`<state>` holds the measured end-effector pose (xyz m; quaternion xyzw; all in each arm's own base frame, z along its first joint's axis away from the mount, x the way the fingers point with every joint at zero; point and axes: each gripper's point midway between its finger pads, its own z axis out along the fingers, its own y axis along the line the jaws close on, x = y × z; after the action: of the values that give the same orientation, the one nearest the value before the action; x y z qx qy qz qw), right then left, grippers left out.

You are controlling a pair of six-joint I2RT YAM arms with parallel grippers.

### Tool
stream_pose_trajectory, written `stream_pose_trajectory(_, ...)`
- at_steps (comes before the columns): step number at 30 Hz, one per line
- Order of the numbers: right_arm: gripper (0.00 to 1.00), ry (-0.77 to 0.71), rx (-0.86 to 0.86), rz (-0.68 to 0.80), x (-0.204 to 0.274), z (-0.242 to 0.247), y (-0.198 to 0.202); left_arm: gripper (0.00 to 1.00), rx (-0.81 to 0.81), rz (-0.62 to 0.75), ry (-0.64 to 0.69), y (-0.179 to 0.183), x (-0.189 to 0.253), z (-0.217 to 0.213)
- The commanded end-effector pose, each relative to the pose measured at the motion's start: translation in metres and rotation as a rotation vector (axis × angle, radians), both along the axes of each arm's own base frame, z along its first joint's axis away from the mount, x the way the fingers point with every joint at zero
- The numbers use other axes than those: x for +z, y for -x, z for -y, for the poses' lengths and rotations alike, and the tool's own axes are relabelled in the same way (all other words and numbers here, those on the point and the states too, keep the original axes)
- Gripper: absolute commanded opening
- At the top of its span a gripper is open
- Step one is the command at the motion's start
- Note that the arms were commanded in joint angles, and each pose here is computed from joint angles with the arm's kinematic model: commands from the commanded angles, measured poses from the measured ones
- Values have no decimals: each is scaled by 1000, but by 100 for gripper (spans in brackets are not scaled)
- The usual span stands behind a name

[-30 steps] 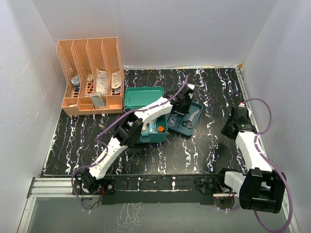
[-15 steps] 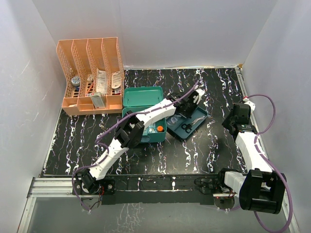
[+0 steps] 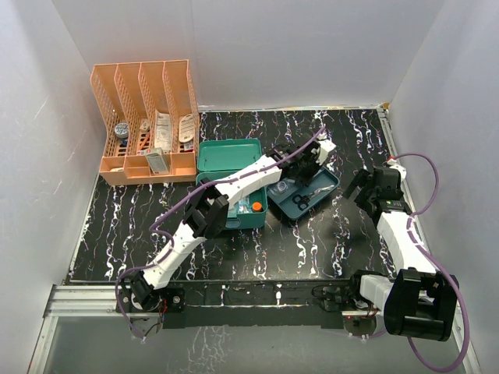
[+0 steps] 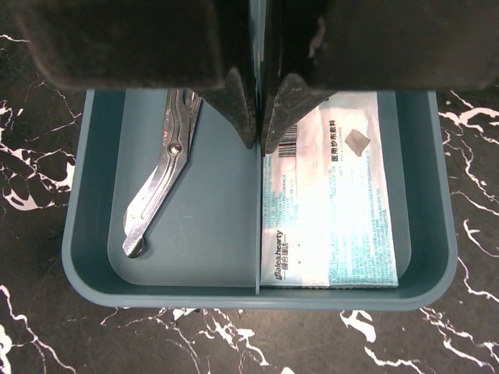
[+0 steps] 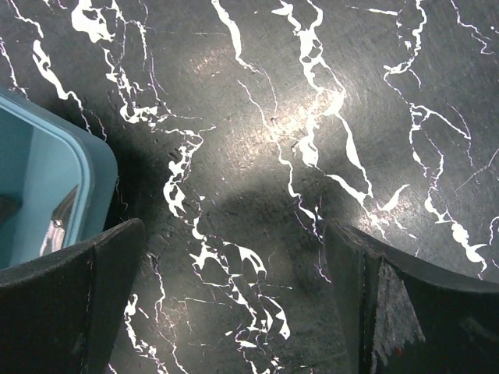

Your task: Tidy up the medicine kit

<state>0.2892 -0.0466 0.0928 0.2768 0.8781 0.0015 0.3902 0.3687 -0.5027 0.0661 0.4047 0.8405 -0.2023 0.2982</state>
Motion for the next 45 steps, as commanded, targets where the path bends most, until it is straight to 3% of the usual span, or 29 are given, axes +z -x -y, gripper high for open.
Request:
stream_pose_trajectory(1,98,34,-21,39,7,8,-6,0,-61,118,133,1,96,11)
stream_pose_trajectory(16,98,53,-61,39,9,15,1,0,-231,249,169,7,137,20)
stream_pose_trajectory(45,98,9,-49,25,-3,7,2,0,-687,387,-13,44,126,4)
